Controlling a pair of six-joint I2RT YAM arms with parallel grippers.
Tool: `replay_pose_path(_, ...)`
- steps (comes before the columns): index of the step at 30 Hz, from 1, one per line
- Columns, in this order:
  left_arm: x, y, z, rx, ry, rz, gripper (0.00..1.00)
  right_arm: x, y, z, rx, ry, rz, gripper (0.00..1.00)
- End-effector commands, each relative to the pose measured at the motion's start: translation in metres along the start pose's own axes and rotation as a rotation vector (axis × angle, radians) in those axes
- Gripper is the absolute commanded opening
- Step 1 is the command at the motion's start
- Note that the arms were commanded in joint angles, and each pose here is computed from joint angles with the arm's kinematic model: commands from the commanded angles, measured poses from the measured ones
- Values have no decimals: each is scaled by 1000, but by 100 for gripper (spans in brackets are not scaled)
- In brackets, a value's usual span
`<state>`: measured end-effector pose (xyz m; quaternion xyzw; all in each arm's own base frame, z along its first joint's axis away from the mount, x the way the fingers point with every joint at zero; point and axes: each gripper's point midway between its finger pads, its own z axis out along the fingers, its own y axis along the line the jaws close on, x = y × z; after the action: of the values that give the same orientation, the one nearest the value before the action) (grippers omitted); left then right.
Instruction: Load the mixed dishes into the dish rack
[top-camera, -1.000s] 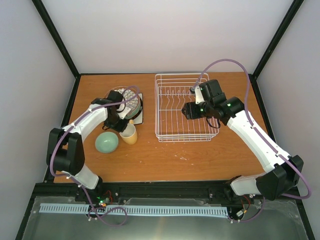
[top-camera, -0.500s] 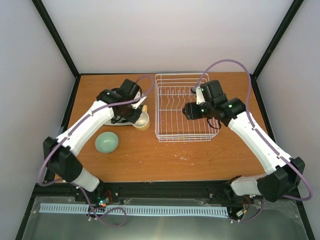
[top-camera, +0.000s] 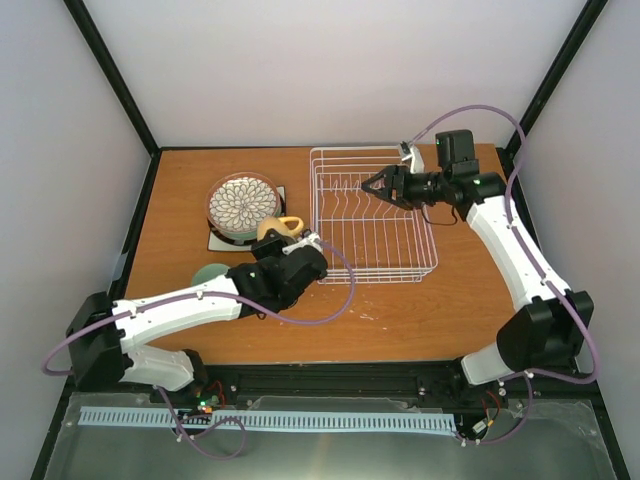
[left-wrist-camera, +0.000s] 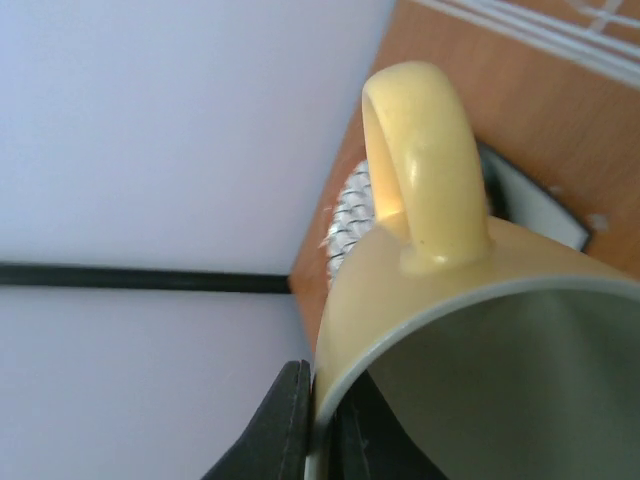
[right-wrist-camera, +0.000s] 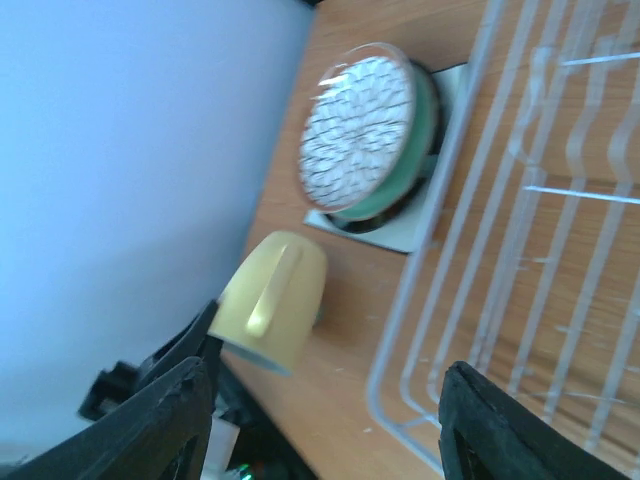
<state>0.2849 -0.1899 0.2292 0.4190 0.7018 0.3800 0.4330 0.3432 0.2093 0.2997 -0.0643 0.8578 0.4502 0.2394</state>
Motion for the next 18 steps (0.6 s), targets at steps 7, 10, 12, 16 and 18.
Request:
replay_pose_path(7, -1, 54, -36, -289, 93, -191, 1, 31, 45, 38, -325, 287, 68, 65)
replay_pose_path(10, -8, 46, -33, -294, 123, -194, 1, 23, 43, 48, -340, 291, 60, 68)
replay_pose_path(12, -20, 37, -28, -293, 127, -177, 1, 16, 48, 52, -386, 305, 71, 69)
replay_pose_path(16, -34, 28, -24, -293, 122, -190, 1, 4, 48, 60, -379, 324, 55, 69)
replay_pose_path(18, -38, 26, -25, -292, 116, -193, 1, 5, 47, 66, -380, 342, 68, 69)
